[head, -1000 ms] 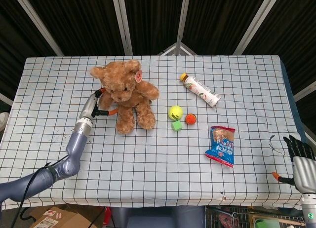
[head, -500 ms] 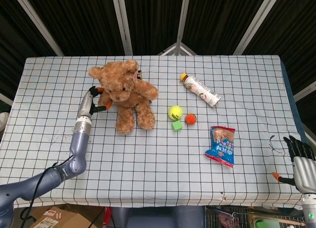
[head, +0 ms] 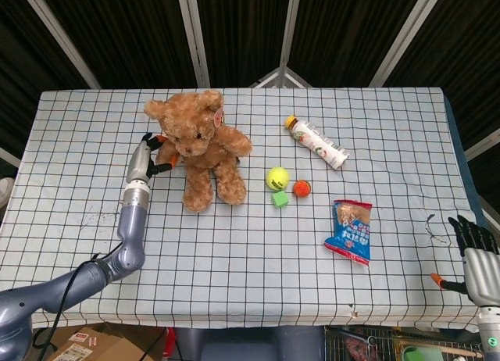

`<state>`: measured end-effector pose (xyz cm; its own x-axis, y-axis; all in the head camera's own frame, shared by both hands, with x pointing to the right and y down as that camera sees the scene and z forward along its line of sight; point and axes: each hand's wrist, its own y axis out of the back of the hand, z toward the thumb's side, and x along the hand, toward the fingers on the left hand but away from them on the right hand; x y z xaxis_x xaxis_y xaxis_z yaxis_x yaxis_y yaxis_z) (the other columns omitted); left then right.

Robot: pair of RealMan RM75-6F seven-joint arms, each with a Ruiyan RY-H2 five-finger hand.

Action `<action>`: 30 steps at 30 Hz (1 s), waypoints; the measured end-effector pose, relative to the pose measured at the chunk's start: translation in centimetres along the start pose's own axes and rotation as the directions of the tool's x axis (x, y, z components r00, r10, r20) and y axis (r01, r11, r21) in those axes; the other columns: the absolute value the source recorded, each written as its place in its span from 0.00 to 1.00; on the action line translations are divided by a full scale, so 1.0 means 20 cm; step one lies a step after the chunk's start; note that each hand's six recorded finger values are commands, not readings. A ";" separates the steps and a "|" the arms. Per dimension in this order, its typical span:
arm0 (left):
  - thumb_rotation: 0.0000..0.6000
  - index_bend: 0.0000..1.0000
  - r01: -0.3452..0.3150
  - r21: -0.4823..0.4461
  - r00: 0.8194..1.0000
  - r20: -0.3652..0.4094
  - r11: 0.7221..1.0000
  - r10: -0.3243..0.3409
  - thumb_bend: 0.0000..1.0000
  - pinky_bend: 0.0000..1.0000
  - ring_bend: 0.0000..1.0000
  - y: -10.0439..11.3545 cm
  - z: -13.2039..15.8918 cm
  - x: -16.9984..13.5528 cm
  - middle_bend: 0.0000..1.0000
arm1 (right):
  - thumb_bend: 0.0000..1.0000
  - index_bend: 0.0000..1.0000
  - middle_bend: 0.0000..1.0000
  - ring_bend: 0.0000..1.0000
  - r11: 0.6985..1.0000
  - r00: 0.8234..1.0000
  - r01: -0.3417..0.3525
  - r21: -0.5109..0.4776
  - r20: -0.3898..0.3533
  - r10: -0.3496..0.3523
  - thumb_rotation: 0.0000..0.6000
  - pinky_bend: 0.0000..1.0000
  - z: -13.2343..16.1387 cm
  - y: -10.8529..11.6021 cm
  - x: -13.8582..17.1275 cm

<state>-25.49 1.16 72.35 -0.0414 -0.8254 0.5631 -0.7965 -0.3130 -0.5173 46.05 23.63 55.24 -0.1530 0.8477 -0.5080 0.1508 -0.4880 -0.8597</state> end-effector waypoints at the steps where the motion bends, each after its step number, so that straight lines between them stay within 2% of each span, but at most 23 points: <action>1: 1.00 0.45 -0.003 0.005 1.000 0.001 1.000 0.003 0.57 0.00 0.04 0.00 0.00 0.00 0.53 | 0.11 0.00 0.00 0.00 1.000 1.000 0.001 -0.001 -0.001 -0.001 1.00 0.00 0.00 0.00 0.00; 4: 1.00 0.45 -0.005 0.020 1.000 -0.012 1.000 0.005 0.57 0.00 0.04 0.00 -0.03 -0.01 0.52 | 0.11 0.00 0.00 0.00 1.000 1.000 0.004 -0.002 -0.002 -0.004 1.00 0.00 0.00 0.01 0.00; 7: 1.00 0.46 0.000 -0.003 1.000 -0.029 1.000 0.000 0.57 0.00 0.04 0.00 -0.04 -0.01 0.51 | 0.11 0.00 0.00 0.00 1.000 1.000 0.006 -0.003 -0.003 -0.006 1.00 0.00 0.00 0.01 0.01; 15: 1.00 0.46 -0.002 0.034 1.000 0.012 0.999 0.002 0.57 0.00 0.04 0.01 0.02 -0.03 0.52 | 0.11 0.00 0.00 0.00 1.000 1.000 0.003 0.000 -0.004 -0.003 1.00 0.00 0.00 0.00 0.00; 18: 1.00 0.46 -0.005 0.070 1.000 -0.006 0.998 0.005 0.57 0.00 0.04 0.01 -0.02 -0.02 0.52 | 0.11 0.00 0.00 0.00 1.000 1.000 0.003 0.000 -0.003 -0.003 1.00 0.00 0.00 0.00 0.00; 22: 1.00 0.46 -0.005 0.073 0.999 -0.032 0.997 0.007 0.57 0.00 0.04 0.01 -0.05 -0.01 0.52 | 0.11 0.00 0.00 0.00 1.000 1.000 0.006 0.001 -0.002 -0.006 1.00 0.00 0.00 0.01 0.01; 27: 1.00 0.46 -0.002 0.074 1.000 0.007 0.997 0.002 0.57 0.00 0.04 0.00 0.02 -0.03 0.51 | 0.11 0.00 0.00 0.00 1.000 1.000 -0.002 0.002 0.000 0.002 1.00 0.00 0.00 0.00 0.00; 30: 1.00 0.46 -0.001 0.101 1.000 0.006 0.995 0.000 0.57 0.00 0.04 -0.01 0.01 -0.03 0.51 | 0.11 0.00 0.00 0.00 1.000 1.000 -0.003 0.003 0.000 0.003 1.00 0.00 0.00 0.00 0.00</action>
<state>-25.19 1.68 71.90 -0.0379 -0.8282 0.5592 -0.7314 -0.3583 -0.5803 45.99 23.64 55.34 -0.1526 0.8461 -0.5107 0.1487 -0.4913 -0.8582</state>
